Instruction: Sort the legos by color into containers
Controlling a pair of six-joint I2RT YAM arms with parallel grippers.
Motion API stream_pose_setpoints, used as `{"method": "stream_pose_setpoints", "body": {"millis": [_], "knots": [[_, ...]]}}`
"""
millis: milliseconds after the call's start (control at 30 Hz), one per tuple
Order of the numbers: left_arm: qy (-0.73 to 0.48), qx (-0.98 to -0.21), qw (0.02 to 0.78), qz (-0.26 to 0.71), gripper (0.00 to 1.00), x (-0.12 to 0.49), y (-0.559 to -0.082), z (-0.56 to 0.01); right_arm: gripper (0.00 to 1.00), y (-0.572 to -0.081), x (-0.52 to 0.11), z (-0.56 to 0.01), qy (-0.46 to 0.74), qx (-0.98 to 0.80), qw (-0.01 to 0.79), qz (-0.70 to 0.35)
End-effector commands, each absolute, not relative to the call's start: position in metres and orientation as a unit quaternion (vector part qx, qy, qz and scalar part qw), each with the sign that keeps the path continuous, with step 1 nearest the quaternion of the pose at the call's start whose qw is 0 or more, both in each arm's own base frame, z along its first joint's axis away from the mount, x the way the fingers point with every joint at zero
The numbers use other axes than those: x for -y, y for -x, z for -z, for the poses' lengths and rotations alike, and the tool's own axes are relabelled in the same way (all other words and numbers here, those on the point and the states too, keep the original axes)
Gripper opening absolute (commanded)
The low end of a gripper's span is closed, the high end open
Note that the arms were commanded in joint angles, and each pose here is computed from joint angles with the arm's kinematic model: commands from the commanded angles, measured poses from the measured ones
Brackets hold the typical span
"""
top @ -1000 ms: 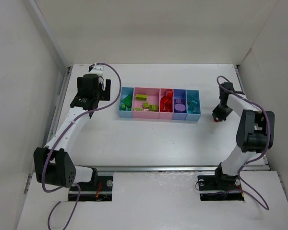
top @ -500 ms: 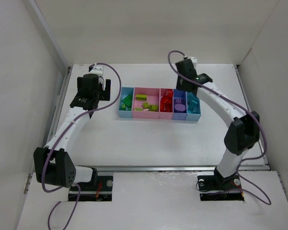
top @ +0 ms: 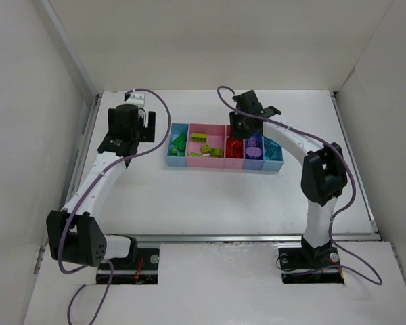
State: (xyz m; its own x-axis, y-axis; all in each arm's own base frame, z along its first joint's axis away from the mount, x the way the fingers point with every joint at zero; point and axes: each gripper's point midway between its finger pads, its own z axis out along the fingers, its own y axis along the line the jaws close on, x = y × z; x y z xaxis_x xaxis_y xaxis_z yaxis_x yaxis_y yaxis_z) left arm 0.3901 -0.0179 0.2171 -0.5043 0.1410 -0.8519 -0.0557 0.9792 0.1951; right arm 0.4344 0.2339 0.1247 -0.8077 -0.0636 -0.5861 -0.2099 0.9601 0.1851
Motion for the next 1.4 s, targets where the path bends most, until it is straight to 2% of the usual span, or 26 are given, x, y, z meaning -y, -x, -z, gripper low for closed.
{"method": "stream_pose_setpoints", "body": {"millis": [0, 67, 200, 433, 533, 567, 633, 667, 733, 767, 800, 867, 900, 1033, 1367], "knots": [[-0.011, -0.841, 0.532, -0.101, 1.00, 0.013, -0.389, -0.248, 0.30, -0.435, -0.240, -0.138, 0.090, -0.935, 0.309, -0.149], [-0.012, -0.843, 0.528, -0.101, 1.00, 0.013, -0.388, -0.243, 0.44, -0.438, -0.229, -0.138, 0.080, -0.936, 0.311, -0.146], [-0.014, -0.843, 0.529, -0.098, 1.00, 0.014, -0.388, -0.243, 0.56, -0.437, -0.221, -0.143, 0.073, -0.935, 0.317, -0.139], [-0.013, -0.841, 0.532, -0.097, 1.00, 0.014, -0.387, -0.247, 0.65, -0.444, -0.198, -0.179, 0.055, -0.922, 0.355, -0.142], [-0.011, -0.841, 0.532, -0.101, 1.00, 0.013, -0.386, -0.247, 0.68, -0.451, -0.171, -0.209, 0.008, -0.905, 0.401, -0.142], [-0.011, -0.841, 0.532, -0.101, 1.00, 0.013, -0.386, -0.247, 0.69, -0.464, -0.144, -0.223, -0.031, -0.892, 0.433, -0.129], [-0.007, -0.838, 0.536, -0.105, 1.00, 0.011, -0.385, -0.250, 0.72, -0.459, -0.104, -0.248, -0.108, -0.865, 0.474, -0.123], [0.000, -0.840, 0.532, -0.108, 1.00, 0.009, -0.384, -0.247, 0.72, -0.462, -0.059, -0.258, -0.173, -0.843, 0.501, -0.087], [0.000, -0.840, 0.532, -0.108, 1.00, 0.009, -0.384, -0.246, 0.80, -0.448, -0.011, -0.280, -0.273, -0.787, 0.549, -0.073], [0.006, -0.841, 0.529, -0.110, 1.00, 0.007, -0.382, -0.243, 0.88, -0.441, 0.010, -0.286, -0.307, -0.764, 0.564, -0.056], [0.006, -0.841, 0.529, -0.110, 1.00, 0.007, -0.382, -0.243, 0.91, -0.432, 0.048, -0.293, -0.355, -0.728, 0.586, -0.012], [0.010, -0.841, 0.530, -0.107, 1.00, 0.008, -0.382, -0.243, 1.00, -0.409, 0.078, -0.305, -0.391, -0.695, 0.602, 0.032], [0.014, -0.841, 0.529, -0.110, 1.00, 0.004, -0.383, -0.243, 1.00, -0.394, 0.102, -0.309, -0.421, -0.672, 0.603, 0.081], [0.027, -0.841, 0.530, -0.107, 1.00, 0.001, -0.383, -0.242, 1.00, -0.363, 0.134, -0.309, -0.447, -0.662, 0.582, 0.152], [0.037, -0.837, 0.537, -0.100, 1.00, 0.003, -0.389, -0.253, 1.00, -0.356, 0.136, -0.310, -0.442, -0.680, 0.562, 0.163]]}}
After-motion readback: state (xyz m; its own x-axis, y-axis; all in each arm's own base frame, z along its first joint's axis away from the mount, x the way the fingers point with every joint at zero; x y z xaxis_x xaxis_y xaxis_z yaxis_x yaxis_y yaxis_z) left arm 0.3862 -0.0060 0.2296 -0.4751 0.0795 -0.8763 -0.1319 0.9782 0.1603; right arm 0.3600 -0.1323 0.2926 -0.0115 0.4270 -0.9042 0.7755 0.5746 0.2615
